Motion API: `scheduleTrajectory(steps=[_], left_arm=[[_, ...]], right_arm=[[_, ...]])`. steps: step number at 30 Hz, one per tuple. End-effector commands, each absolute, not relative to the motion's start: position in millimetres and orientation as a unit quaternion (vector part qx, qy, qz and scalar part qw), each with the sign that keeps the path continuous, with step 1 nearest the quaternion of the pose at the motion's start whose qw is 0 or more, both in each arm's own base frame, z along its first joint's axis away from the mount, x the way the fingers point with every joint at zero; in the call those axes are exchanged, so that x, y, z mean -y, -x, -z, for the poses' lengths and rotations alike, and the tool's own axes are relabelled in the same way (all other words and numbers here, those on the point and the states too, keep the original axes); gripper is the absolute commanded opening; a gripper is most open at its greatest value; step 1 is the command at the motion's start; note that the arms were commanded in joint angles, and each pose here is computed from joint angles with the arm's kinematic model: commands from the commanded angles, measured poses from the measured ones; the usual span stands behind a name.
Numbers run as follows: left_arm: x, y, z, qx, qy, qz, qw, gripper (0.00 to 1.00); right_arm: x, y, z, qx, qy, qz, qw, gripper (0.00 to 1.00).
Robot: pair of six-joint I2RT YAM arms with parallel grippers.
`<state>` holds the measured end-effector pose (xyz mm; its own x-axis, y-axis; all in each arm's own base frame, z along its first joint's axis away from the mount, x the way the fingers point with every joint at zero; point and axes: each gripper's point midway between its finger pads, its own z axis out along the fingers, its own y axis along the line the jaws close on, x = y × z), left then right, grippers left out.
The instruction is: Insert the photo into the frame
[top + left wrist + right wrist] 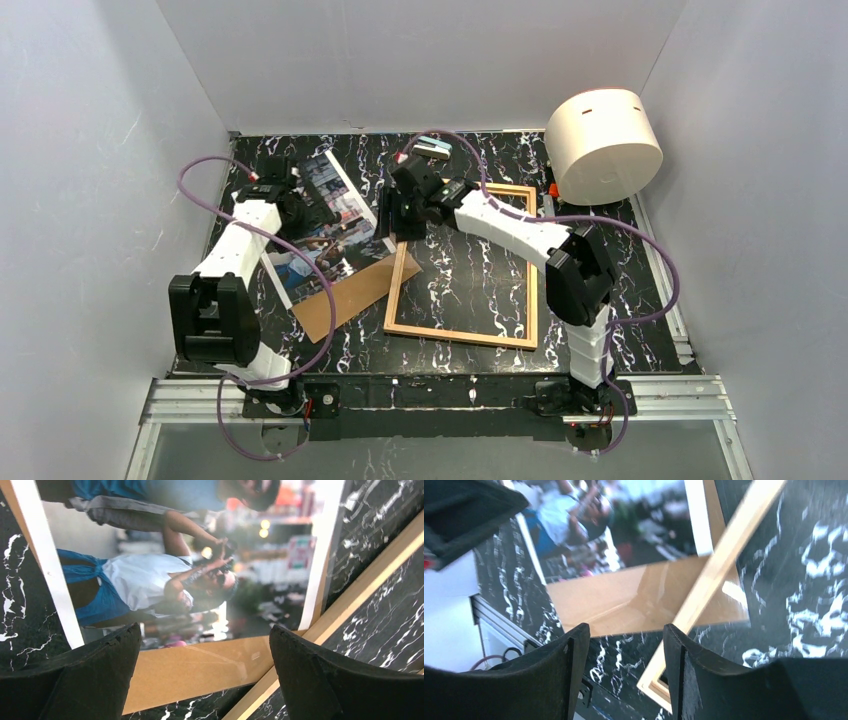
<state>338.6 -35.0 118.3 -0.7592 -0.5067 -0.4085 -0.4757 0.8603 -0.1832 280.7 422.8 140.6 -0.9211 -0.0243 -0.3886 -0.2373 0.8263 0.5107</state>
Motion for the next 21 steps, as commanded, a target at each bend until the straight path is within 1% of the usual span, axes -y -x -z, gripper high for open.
scheduleTrajectory(steps=[1, 3, 4, 5, 6, 10, 13, 18, 21], left_arm=[[12, -325, -108, -0.916, 0.331, 0.067, 0.214, 0.98], [-1, -315, -102, -0.907, 0.36, 0.063, 0.209, 0.98], [-6, -311, -102, -0.902, 0.369, 0.063, 0.213, 0.98], [-10, -307, -100, -0.899, 0.377, 0.062, 0.216, 0.98], [-14, -303, -100, -0.895, 0.384, 0.06, 0.221, 0.98], [-31, -290, -96, -0.889, 0.397, 0.048, 0.223, 0.98], [-41, -280, -91, -0.892, 0.397, 0.022, 0.214, 0.98], [-52, -264, -83, -0.895, 0.397, -0.01, 0.204, 0.98], [-45, -267, -82, -0.897, 0.388, 0.017, 0.209, 0.98]], right_arm=[[-445, -318, -168, -0.904, 0.141, -0.336, 0.222, 0.62], [-451, -327, -167, -0.903, 0.156, -0.34, 0.213, 0.6], [-454, -330, -165, -0.9, 0.168, -0.344, 0.21, 0.55], [-457, -334, -161, -0.901, 0.172, -0.34, 0.209, 0.53], [-456, -339, -150, -0.907, 0.17, -0.327, 0.203, 0.54], [-462, -346, -139, -0.907, 0.175, -0.33, 0.193, 0.54], [-461, -347, -129, -0.91, 0.176, -0.327, 0.185, 0.56], [-452, -346, -101, -0.923, 0.166, -0.308, 0.161, 0.55], [-447, -346, -86, -0.93, 0.165, -0.291, 0.154, 0.55]])
